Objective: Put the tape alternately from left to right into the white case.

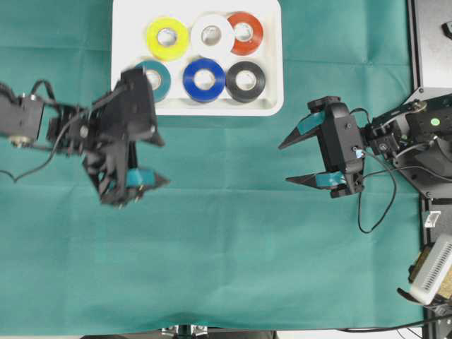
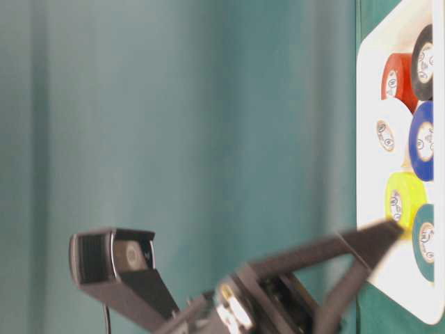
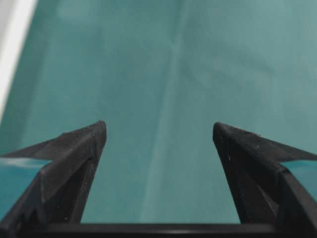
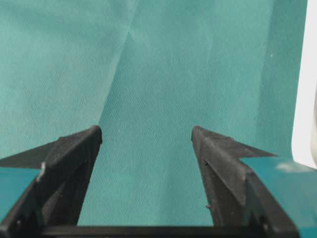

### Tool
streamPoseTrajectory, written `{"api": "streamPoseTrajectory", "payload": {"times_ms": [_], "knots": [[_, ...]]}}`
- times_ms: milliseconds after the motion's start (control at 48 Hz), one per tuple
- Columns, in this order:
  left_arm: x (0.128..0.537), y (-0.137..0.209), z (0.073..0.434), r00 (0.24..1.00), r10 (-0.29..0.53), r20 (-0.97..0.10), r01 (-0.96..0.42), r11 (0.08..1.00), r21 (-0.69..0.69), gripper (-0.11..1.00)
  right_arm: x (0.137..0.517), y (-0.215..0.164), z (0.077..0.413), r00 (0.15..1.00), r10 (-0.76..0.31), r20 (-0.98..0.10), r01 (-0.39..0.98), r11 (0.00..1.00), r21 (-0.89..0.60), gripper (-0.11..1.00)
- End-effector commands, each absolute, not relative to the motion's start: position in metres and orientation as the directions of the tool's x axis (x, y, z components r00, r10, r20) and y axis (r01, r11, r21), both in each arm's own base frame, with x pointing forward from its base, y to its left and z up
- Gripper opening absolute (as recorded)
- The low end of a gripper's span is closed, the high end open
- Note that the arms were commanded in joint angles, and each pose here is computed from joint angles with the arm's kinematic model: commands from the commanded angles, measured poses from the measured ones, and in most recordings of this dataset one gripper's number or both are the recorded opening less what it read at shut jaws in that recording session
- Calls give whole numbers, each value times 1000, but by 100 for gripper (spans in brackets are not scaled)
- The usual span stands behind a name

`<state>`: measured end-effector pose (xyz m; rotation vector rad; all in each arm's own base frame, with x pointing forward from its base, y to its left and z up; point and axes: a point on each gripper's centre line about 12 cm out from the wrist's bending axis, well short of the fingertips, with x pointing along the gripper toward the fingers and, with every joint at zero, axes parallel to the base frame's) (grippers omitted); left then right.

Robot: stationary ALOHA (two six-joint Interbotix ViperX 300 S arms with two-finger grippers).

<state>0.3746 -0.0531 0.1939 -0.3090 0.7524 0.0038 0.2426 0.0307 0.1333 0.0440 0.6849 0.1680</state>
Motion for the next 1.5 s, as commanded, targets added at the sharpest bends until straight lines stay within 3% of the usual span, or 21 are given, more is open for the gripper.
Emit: {"api": "streamPoseTrajectory", "payload": {"times_ms": [0, 312, 896, 1229, 1479], "knots": [[371, -64, 204, 752, -133, -646, -63, 960, -271, 48, 243, 32, 138, 776, 175, -606, -145, 984, 100, 77], [355, -84, 194, 766, -182, -616, 19, 965, -262, 48, 231, 31, 149, 808, 178, -562, -150, 984, 95, 77], [309, -75, 186, 842, -202, -501, 63, 958, -281, 48, 218, 29, 164, 850, 177, -497, -155, 984, 87, 77], [307, -74, 189, 847, -204, -492, 144, 977, -156, 48, 219, 30, 166, 853, 178, -490, -156, 984, 86, 77], [303, -73, 201, 865, -206, -458, 156, 977, -146, 48, 221, 30, 177, 873, 179, -454, -159, 984, 82, 77]]}}
